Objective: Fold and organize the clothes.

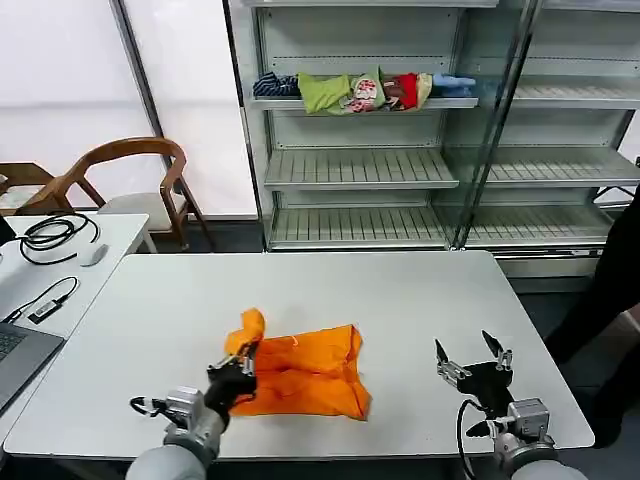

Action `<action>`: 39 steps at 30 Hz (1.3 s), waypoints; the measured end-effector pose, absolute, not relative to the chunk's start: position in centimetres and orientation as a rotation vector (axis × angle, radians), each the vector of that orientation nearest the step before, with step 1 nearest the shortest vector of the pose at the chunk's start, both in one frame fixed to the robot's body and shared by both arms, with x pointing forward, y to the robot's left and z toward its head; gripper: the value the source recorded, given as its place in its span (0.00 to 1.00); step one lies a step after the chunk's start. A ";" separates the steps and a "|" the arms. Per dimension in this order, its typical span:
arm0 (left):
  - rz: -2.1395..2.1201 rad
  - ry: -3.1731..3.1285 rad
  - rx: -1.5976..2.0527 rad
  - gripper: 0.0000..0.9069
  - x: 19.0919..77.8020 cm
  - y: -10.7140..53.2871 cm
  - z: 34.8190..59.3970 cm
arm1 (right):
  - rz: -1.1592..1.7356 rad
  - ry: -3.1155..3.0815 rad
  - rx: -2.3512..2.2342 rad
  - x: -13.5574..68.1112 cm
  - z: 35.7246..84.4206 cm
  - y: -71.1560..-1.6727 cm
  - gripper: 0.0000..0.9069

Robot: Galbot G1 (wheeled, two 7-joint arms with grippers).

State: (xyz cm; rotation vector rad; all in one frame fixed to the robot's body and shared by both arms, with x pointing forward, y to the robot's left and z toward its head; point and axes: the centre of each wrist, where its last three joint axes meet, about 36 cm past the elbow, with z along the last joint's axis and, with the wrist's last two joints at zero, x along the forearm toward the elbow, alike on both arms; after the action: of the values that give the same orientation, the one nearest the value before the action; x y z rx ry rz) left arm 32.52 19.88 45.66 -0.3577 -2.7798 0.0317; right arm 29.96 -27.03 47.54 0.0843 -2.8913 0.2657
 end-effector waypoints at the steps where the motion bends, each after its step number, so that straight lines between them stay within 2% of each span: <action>1: 0.042 -2.777 -0.375 0.02 32.5 19.5 45.7 | 0.266 -2.892 0.080 29.9 47.6 -27.1 1.00; 14: 0.131 -2.745 -0.556 0.02 33.4 15.1 45.1 | 0.277 -2.889 0.033 29.4 48.0 -27.7 1.00; 27: 0.069 -2.773 -0.636 0.02 35.5 12.6 43.4 | 0.278 -2.890 0.017 29.3 48.2 -27.9 1.00; 28: 0.063 -2.774 -0.639 0.07 35.6 12.5 43.3 | 0.279 -2.890 0.017 29.3 48.2 -27.9 1.00; 29: 0.056 -2.777 -0.642 0.44 35.8 12.3 43.2 | 0.279 -2.890 0.018 29.3 48.2 -27.9 1.00; 30: 0.048 -2.779 -0.645 1.00 35.9 12.2 43.0 | 0.280 -2.891 0.018 29.4 48.2 -27.9 1.00; 39: 0.020 -2.769 -0.714 1.00 36.0 11.5 41.4 | 0.287 -2.893 0.027 29.7 48.3 -27.9 1.00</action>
State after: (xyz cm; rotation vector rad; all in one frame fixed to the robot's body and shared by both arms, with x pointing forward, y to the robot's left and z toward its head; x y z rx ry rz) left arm 35.96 11.51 41.45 -0.7138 -2.7694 0.0196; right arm 29.72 -27.90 48.30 0.0269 -2.8927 0.2868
